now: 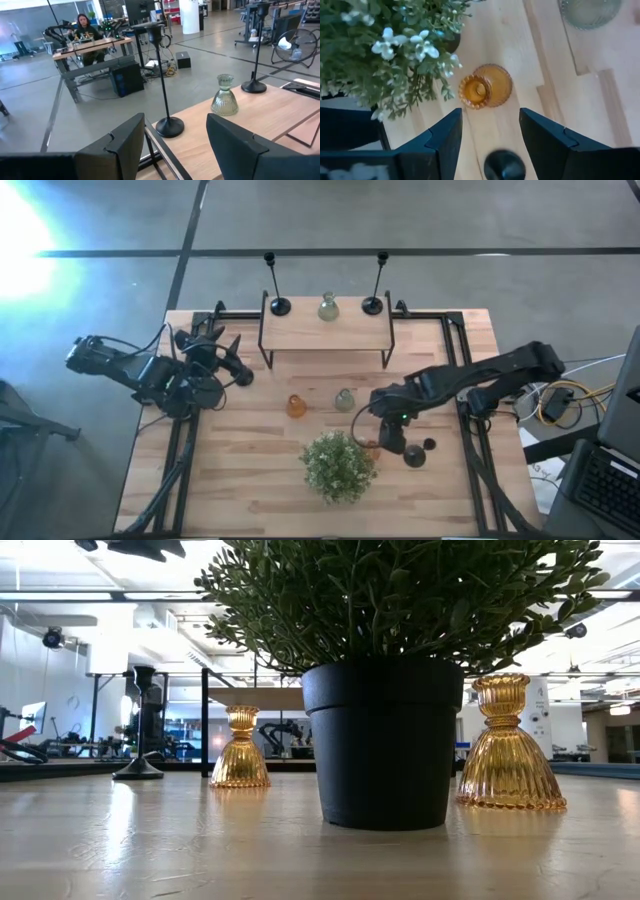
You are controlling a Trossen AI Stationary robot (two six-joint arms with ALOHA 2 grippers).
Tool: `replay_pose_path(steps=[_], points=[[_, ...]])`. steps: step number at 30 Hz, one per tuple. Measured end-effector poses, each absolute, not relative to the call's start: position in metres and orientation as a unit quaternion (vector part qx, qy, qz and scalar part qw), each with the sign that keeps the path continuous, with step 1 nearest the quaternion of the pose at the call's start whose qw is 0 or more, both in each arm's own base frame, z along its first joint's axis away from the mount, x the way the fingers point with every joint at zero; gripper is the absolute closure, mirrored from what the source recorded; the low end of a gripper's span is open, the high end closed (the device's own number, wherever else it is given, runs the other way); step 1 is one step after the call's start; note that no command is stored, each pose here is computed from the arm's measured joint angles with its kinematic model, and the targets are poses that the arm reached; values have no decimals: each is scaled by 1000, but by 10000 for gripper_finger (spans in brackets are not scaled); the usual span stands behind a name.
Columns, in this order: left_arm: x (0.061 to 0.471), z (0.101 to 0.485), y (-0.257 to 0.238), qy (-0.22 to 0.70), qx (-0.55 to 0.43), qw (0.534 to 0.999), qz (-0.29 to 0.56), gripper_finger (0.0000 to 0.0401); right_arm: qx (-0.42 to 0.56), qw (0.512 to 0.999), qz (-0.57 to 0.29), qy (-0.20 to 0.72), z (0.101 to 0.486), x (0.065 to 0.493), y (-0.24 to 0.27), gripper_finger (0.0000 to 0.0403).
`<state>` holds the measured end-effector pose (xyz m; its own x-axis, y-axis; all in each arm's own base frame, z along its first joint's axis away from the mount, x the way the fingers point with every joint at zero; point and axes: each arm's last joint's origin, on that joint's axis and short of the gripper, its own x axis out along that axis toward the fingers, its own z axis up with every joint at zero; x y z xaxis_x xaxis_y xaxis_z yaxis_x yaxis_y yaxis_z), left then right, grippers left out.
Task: Pick & Place candle stick holders
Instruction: Put the right orange glass candle holder on the shelf
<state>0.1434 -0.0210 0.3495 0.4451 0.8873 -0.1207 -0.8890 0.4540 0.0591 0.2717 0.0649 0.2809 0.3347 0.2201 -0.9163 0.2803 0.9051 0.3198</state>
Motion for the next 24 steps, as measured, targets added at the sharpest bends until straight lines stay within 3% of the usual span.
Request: replay_pose_path(steps=[24], points=[[140,351,-19,74,-1,852,518,183,264,786,7,558,223,271,67,216]])
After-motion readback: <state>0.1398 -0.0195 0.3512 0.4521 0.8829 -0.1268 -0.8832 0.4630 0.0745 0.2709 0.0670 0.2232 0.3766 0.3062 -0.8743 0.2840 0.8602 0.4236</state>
